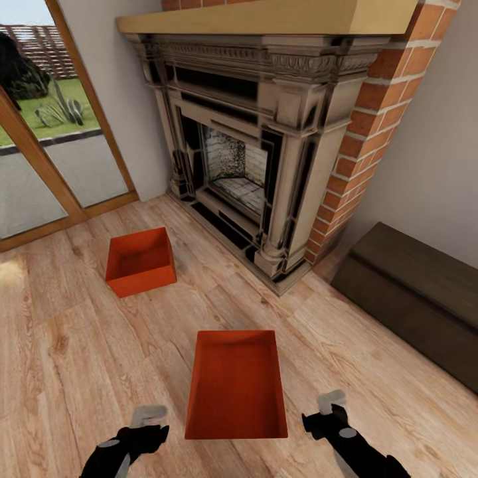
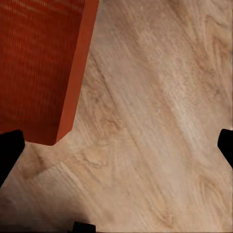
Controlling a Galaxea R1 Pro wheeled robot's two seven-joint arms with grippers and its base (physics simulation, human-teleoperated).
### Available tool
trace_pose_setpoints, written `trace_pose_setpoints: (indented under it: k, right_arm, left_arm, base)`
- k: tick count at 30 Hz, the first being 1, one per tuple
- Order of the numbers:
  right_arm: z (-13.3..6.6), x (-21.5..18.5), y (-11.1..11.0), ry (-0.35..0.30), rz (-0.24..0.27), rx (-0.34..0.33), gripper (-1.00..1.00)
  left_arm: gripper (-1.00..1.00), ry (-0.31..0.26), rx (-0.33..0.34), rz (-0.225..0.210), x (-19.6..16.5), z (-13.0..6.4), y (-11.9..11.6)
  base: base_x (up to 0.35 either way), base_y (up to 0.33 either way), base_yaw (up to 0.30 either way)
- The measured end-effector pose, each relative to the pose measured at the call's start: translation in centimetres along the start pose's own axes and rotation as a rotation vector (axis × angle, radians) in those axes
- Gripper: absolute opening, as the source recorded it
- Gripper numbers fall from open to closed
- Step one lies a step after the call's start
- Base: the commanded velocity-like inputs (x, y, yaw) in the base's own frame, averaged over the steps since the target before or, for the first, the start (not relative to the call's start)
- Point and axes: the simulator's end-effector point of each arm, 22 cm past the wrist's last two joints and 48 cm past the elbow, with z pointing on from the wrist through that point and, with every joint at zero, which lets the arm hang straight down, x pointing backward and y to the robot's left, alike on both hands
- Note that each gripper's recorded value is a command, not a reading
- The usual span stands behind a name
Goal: Move the two storage containers from the living room to the garage. In the garage, place one container on the floor and stack the other container on top of it (either order is fine).
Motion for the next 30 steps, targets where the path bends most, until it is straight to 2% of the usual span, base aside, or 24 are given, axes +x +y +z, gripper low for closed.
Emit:
trace_pose_setpoints:
  k: [4, 7, 9, 11, 16, 20, 22, 25, 28, 30]
  right_arm:
    - [0.6, -6.4, -2.1, -0.082, 0.007, 0.06, 1.0]
    - [0.7, -10.0, -3.1, -0.127, 0.013, 0.095, 1.0]
    - [0.6, -11.9, -3.5, -0.147, 0.018, 0.11, 1.0]
    - [0.6, -14.4, -3.8, -0.165, 0.049, 0.119, 1.0]
    - [0.9, -16.5, -3.0, -0.157, 0.128, 0.116, 1.0]
    - [1.6, -16.6, 0.7, -0.114, 0.147, 0.09, 1.0]
    - [1.6, -16.9, 3.0, -0.109, 0.151, 0.066, 1.0]
    - [1.5, -17.1, 5.1, -0.107, 0.155, 0.044, 1.0]
    - [1.2, -16.3, 8.7, -0.105, 0.166, 0.018, 1.0]
    - [1.2, -16.3, 9.0, -0.111, 0.176, 0.016, 1.0]
  left_arm:
    - [1.0, -0.083, 0.027, -0.014, -7.9, 0.3, -1.9]
    - [1.0, -0.126, 0.056, -0.023, -11.8, 0.1, -4.1]
    - [1.0, -0.135, 0.069, -0.03, -13.5, 0.0, -5.6]
    - [1.0, -0.109, 0.055, -0.032, -15.3, 0.2, -7.0]
    - [1.0, -0.1, 0.032, -0.024, -17.7, 1.0, -7.8]
    - [1.0, -0.12, 0.037, -0.027, -17.8, 2.1, -9.2]
    - [1.0, -0.091, 0.04, -0.023, -17.1, 2.8, -10.4]
    - [1.0, -0.055, 0.016, -0.015, -16.1, 3.6, -10.5]
    - [1.0, -0.108, -0.021, -0.033, -16.1, 4.5, -10.2]
    - [1.0, -0.113, -0.024, -0.034, -16.1, 4.6, -10.1]
  base:
    - [0.0, 0.0, 0.0]
    - [0.0, 0.0, 0.0]
    - [0.0, 0.0, 0.0]
    - [0.0, 0.0, 0.0]
    - [0.0, 0.0, 0.0]
    - [0.0, 0.0, 0.0]
    - [0.0, 0.0, 0.0]
    - [0.0, 0.0, 0.0]
    - [0.0, 0.0, 0.0]
    - [0.0, 0.0, 0.0]
